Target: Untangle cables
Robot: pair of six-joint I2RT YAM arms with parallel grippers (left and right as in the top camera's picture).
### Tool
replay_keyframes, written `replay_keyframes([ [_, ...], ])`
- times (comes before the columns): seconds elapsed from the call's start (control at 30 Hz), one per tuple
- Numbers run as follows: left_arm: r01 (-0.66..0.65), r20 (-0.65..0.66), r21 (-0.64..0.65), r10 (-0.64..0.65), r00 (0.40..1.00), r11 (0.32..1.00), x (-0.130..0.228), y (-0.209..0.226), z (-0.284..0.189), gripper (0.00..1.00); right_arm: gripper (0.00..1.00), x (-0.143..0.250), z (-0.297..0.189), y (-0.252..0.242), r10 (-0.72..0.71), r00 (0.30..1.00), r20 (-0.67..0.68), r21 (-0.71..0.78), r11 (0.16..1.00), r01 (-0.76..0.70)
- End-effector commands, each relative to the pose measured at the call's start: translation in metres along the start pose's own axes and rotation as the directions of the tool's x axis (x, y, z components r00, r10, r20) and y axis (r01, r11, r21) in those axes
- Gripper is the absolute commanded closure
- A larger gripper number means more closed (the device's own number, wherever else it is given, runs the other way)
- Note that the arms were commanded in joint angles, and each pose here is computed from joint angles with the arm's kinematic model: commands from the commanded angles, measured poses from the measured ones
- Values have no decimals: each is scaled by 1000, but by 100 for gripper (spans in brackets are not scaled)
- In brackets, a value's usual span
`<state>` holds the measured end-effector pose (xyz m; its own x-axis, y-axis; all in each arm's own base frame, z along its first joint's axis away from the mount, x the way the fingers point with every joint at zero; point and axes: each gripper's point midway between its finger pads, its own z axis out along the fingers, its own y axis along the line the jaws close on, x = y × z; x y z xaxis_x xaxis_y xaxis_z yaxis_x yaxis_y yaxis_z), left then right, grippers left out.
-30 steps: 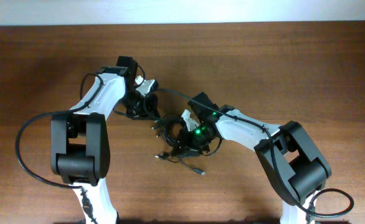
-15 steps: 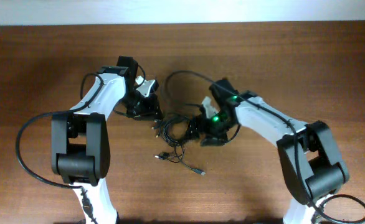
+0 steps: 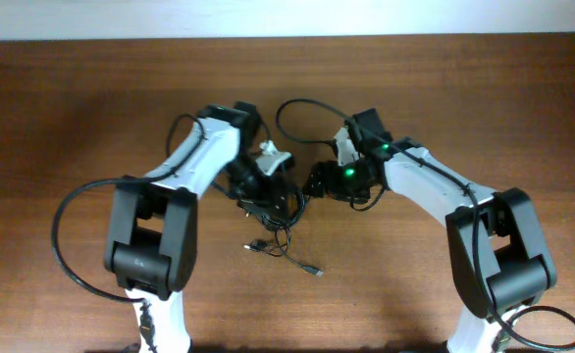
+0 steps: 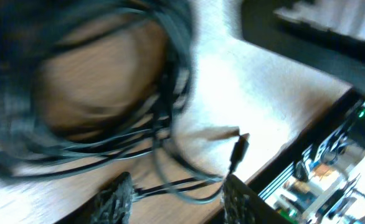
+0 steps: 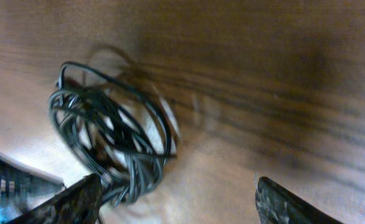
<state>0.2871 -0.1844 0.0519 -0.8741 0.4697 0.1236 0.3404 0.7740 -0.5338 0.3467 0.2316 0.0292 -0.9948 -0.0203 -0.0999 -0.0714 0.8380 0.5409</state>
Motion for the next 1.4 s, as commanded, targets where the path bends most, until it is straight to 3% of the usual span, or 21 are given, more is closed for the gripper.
replay_keyframes([
  [0.0,-51,-32,-11,51,998,999,11,-15,2,48,21,-9,6,0,-63,996,57,84,995,58],
  [0.07,-41,-33,-24,41,999,999,15,-15,-5,50,21,-9,8,3,-79,995,63,92,993,73],
  [0.2,110,153,-169,-84,985,980,12,-3,-56,48,20,-13,8,4,-90,993,82,99,992,81],
  [0.33,378,394,-341,-234,889,861,21,26,-97,48,20,-14,8,5,-92,992,87,96,992,84],
  [0.4,405,442,-305,-249,862,862,30,24,-94,49,20,-12,10,3,-92,992,83,99,992,83],
  [0.47,391,494,-285,-216,842,875,38,20,-94,54,20,-9,12,-1,-88,993,78,112,991,79],
  [0.57,353,616,-261,-127,777,898,51,13,-101,53,20,-6,19,-9,-81,995,64,133,989,72],
  [0.6,330,658,-250,-91,747,910,54,11,-99,51,18,-4,23,-4,-129,991,44,100,987,124],
  [0.7,307,710,-245,-45,703,920,57,11,-97,25,16,4,29,16,-240,971,12,-6,971,240],
  [0.77,285,737,-233,-22,675,930,53,5,-105,59,16,5,31,22,-258,966,18,-13,966,258],
  [0.8,229,724,-205,-10,690,952,52,-6,-100,66,16,5,32,25,-268,963,23,-16,963,268],
  [0.9,25,624,-299,176,762,954,45,-21,-69,66,17,3,35,23,-288,957,36,40,957,286],
  [1.0,-96,495,-334,261,828,938,44,-31,-29,53,17,1,37,18,-296,954,44,85,953,291],
  [1.03,-153,426,-348,301,853,925,45,-33,-9,41,17,1,37,18,-297,954,45,91,952,292],
  [1.07,-164,388,-352,303,870,921,46,-32,3,33,18,1,37,17,-296,954,44,91,952,291],
  [1.13,-167,345,-357,296,891,919,45,-27,18,29,17,1,37,17,-296,954,44,91,952,291],
  [1.37,-196,302,-356,311,901,914,28,-21,50,27,18,1,38,17,-297,954,45,91,952,292],
])
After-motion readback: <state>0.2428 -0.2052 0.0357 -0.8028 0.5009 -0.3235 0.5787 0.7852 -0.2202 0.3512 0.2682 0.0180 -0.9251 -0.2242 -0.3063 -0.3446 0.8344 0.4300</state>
